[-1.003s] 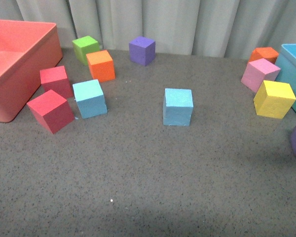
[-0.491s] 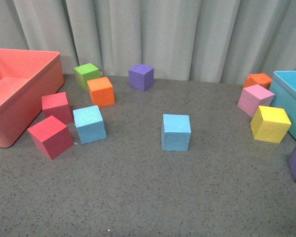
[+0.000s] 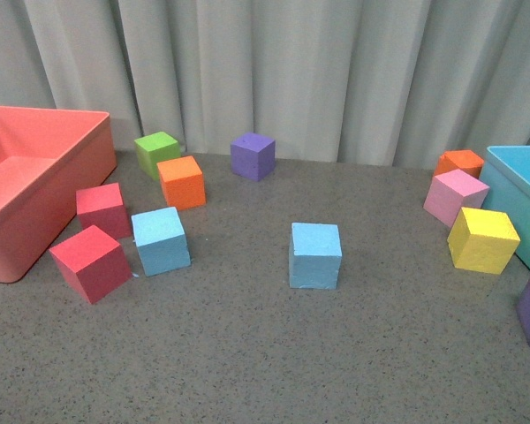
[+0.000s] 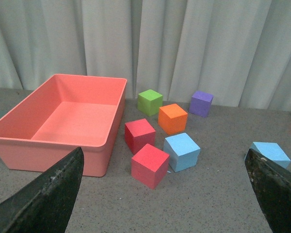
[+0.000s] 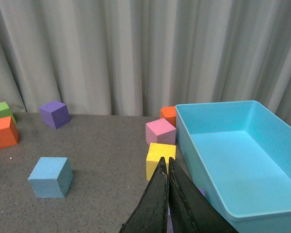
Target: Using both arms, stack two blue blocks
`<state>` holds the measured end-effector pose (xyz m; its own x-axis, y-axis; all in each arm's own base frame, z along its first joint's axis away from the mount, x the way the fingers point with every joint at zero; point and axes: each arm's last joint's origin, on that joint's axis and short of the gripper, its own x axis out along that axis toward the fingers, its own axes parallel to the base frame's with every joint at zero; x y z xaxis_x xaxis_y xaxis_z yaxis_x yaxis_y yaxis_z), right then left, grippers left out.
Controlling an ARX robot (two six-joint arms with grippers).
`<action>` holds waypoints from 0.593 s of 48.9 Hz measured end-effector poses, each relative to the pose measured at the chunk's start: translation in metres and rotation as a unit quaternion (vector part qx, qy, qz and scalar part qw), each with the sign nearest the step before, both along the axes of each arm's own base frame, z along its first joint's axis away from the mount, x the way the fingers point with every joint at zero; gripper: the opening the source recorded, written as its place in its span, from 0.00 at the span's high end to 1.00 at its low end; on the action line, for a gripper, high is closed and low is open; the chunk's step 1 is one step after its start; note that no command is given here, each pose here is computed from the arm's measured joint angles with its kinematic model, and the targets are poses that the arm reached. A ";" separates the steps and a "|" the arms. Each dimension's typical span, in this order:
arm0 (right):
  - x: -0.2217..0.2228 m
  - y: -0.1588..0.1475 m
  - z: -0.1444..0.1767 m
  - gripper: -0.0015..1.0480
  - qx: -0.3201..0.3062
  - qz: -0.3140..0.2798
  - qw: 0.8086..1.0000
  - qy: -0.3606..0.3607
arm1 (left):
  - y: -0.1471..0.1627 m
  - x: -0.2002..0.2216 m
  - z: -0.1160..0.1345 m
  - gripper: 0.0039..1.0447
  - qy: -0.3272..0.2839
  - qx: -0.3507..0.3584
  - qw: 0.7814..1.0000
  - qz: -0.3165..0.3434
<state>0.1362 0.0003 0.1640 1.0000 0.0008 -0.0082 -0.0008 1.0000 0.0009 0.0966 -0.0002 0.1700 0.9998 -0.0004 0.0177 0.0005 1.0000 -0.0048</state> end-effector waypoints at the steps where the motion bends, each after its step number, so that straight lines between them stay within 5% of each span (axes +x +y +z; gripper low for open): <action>1: -0.001 0.000 0.000 0.99 0.000 0.000 1.000 0.000 | 0.000 0.000 0.000 0.06 0.000 0.000 1.000 0.000; 29: -0.022 0.000 0.004 0.99 0.000 0.000 1.000 -0.007 | 0.000 0.000 0.000 0.06 0.000 0.000 1.000 0.000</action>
<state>0.1139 0.0002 0.1677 1.0000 0.0008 0.0067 -0.0008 1.0000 0.0010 0.0966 -0.0002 0.1700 0.9998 -0.0004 0.0177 0.0005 1.0000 -0.0048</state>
